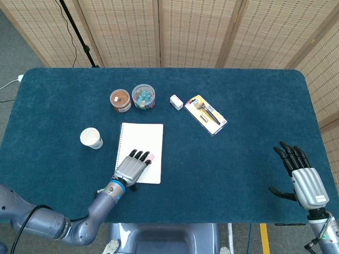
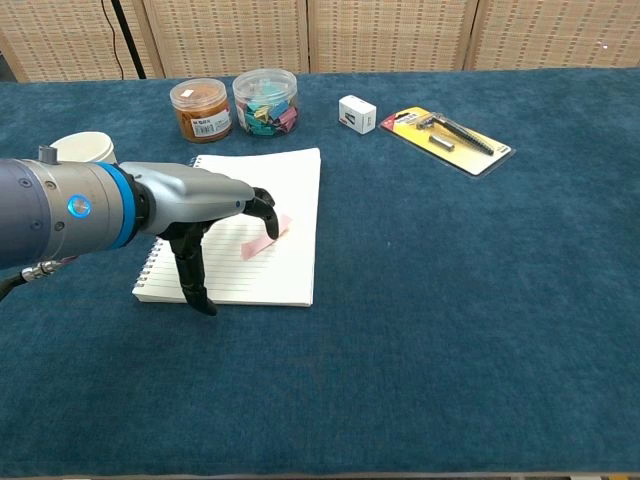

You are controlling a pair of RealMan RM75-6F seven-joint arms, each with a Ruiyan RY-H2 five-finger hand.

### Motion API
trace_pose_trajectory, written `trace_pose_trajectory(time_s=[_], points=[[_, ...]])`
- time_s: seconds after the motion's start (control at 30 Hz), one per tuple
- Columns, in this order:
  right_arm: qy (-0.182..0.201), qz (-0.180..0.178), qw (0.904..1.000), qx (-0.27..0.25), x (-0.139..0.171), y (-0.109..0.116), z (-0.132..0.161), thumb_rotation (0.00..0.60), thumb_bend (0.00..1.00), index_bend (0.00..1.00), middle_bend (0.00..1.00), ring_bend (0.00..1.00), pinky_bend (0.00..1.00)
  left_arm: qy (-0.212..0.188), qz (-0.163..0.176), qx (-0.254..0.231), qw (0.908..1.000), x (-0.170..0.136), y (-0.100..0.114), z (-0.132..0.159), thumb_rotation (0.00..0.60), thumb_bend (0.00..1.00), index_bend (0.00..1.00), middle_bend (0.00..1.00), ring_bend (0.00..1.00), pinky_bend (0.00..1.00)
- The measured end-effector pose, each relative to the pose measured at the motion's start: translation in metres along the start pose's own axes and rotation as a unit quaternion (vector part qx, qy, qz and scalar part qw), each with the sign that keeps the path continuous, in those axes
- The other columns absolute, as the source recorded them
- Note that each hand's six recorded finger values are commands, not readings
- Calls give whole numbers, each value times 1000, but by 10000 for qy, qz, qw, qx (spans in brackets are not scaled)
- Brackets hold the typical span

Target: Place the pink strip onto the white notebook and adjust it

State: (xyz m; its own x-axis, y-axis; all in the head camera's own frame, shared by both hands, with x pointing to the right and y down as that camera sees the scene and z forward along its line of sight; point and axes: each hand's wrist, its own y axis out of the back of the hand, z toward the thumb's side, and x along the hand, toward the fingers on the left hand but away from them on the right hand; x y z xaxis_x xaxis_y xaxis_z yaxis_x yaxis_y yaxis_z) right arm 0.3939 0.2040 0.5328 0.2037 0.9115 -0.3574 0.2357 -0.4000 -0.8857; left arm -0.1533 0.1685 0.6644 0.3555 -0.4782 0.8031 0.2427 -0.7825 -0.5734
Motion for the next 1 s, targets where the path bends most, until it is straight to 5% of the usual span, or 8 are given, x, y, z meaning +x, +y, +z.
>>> trace_pose_trajectory(time_s=[1.0], points=[[91,-3,9999,-76,2,1,5,600,0,67,0,0,0,132,-124,275,9995,-8,-16,-13,600,0,210,0,0,0]])
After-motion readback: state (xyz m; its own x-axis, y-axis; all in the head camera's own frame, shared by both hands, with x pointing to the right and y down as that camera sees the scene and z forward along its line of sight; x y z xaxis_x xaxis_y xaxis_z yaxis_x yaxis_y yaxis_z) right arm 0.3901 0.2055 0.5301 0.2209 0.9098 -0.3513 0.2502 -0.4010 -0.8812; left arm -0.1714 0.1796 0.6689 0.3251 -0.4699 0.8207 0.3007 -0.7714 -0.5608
